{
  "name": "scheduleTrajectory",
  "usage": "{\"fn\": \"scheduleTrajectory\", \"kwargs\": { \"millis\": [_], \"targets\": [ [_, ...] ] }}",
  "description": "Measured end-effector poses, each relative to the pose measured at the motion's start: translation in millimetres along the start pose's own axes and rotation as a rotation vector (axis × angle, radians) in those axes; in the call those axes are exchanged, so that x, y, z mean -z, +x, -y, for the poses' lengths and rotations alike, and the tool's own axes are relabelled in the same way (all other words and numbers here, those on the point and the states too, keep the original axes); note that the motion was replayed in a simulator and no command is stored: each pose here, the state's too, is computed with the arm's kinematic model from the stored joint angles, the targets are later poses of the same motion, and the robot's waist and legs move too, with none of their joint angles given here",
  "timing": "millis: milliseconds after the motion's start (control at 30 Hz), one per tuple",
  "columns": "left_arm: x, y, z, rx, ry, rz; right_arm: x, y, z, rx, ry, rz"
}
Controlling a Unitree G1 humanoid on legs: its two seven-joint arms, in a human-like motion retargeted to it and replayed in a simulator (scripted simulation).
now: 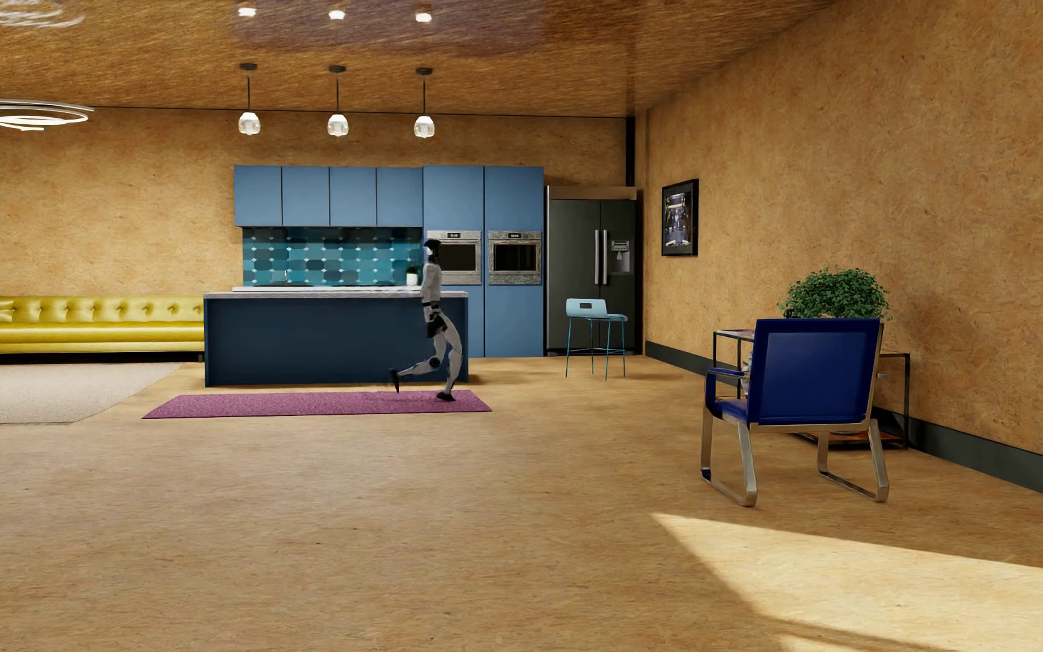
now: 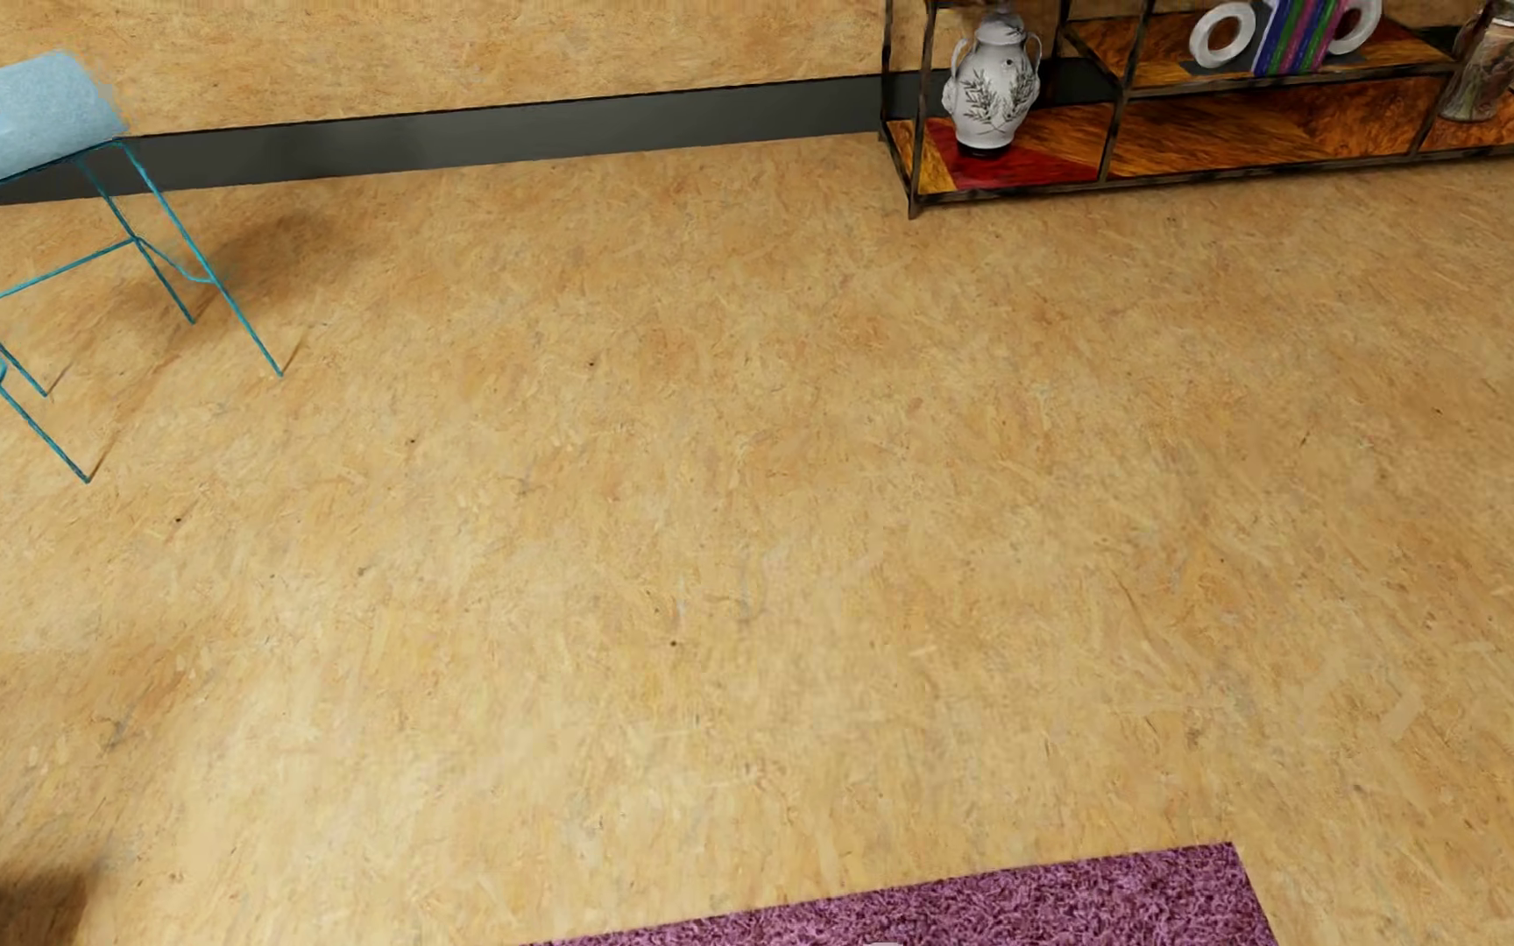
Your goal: Walk to the chair
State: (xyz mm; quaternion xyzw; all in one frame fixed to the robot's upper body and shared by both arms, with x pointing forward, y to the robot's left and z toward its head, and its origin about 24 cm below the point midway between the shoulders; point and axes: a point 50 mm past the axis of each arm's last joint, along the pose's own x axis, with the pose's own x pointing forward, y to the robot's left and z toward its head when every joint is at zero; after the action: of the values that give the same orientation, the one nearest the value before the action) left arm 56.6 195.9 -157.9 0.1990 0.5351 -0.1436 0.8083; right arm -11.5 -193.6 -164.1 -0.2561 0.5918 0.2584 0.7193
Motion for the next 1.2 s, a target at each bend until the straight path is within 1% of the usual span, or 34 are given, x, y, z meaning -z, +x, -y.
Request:
{"fn": "scheduleTrajectory", "kwargs": {
  "millis": [67, 100, 133, 200, 300, 333, 367, 400, 433, 467, 500, 533, 567, 600, 633, 667, 700, 733, 800, 833, 867, 933, 967, 1033, 1067, 1133, 1200],
  "targets": [
    [18.9, -5.3, 9.1, 0.031, 0.023, -0.056, -22.9, 3.4, 15.4, 0.032, -0.024, 0.071],
    [31.3, -8.9, 10.0, 0.026, 0.004, -0.096, -37.2, 5.1, 26.4, 0.058, -0.031, 0.111],
    [41.4, -13.5, 14.4, 0.040, 0.012, -0.121, -51.7, 4.5, 36.1, 0.071, -0.082, 0.159],
    [60.2, -20.8, 12.0, 0.032, 0.006, -0.180, -79.0, 1.4, 64.6, 0.147, -0.077, 0.242],
    [73.6, -25.2, 12.5, 0.040, 0.024, -0.233, -108.9, -9.3, 109.9, 0.279, -0.011, 0.337],
    [73.7, -25.4, 12.9, 0.047, 0.039, -0.233, -114.2, -13.6, 117.7, 0.300, -0.019, 0.360],
    [75.0, -25.3, 12.8, 0.054, 0.057, -0.242, -112.5, -17.2, 122.4, 0.323, 0.027, 0.376],
    [79.2, -26.6, 13.7, 0.057, 0.061, -0.260, -106.0, -14.4, 117.4, 0.316, 0.066, 0.358],
    [83.5, -27.7, 12.9, 0.055, 0.059, -0.282, -95.6, -8.0, 102.6, 0.283, 0.104, 0.321],
    [79.5, -25.0, 10.5, 0.043, 0.045, -0.274, -86.3, -4.3, 89.9, 0.251, 0.108, 0.289],
    [72.0, -22.0, 8.3, 0.027, 0.019, -0.245, -81.7, -0.6, 78.5, 0.218, 0.098, 0.266],
    [59.9, -17.5, 6.5, 0.027, 0.031, -0.201, -78.7, 2.6, 66.0, 0.174, 0.043, 0.244],
    [47.2, -13.8, 5.7, 0.023, 0.028, -0.151, -70.1, 5.2, 53.7, 0.147, 0.062, 0.214],
    [30.5, -9.3, 2.2, 0.019, 0.042, -0.090, -63.0, 1.7, 44.5, 0.123, 0.046, 0.218],
    [17.5, -6.9, -5.0, 0.005, 0.056, -0.042, -44.8, 6.3, 29.5, 0.077, 0.018, 0.133],
    [3.2, -5.2, -11.2, -0.016, 0.042, 0.012, -31.4, 5.8, 24.1, 0.076, 0.065, 0.090],
    [-7.1, -5.0, -17.8, -0.036, 0.037, 0.053, -18.1, 4.6, 18.1, 0.065, 0.078, 0.046],
    [-18.0, -5.4, -29.7, -0.072, 0.024, 0.096, -10.7, 3.3, 10.7, 0.042, 0.057, 0.025],
    [-24.9, -7.7, -48.2, -0.129, 0.000, 0.125, 8.1, -1.3, -3.4, 0.000, 0.028, -0.028],
    [-20.3, -8.5, -51.3, -0.147, -0.030, 0.111, 14.6, -2.7, -7.8, -0.014, 0.017, -0.050],
    [-9.4, -9.5, -51.3, -0.158, -0.065, 0.075, 21.1, -4.4, -9.8, -0.019, 0.017, -0.070],
    [17.2, -10.4, -33.0, -0.122, -0.101, -0.024, 34.1, -7.7, -11.2, -0.021, 0.022, -0.116],
    [27.9, -12.4, -26.5, -0.107, -0.104, -0.061, 31.5, -7.0, -5.6, -0.004, 0.032, -0.106],
    [41.9, -14.4, -15.5, -0.069, -0.076, -0.119, 14.9, -3.7, 11.5, 0.049, 0.065, -0.045],
    [48.4, -16.6, -11.6, -0.052, -0.057, -0.140, 1.3, -2.3, 19.4, 0.062, 0.043, 0.006],
    [68.8, -27.2, -13.6, -0.070, -0.080, -0.192, -25.3, -1.4, 40.8, 0.122, 0.065, 0.103],
    [85.6, -35.9, -4.3, -0.052, -0.090, -0.242, -45.4, -6.1, 68.9, 0.202, 0.091, 0.186]
  ]
}}
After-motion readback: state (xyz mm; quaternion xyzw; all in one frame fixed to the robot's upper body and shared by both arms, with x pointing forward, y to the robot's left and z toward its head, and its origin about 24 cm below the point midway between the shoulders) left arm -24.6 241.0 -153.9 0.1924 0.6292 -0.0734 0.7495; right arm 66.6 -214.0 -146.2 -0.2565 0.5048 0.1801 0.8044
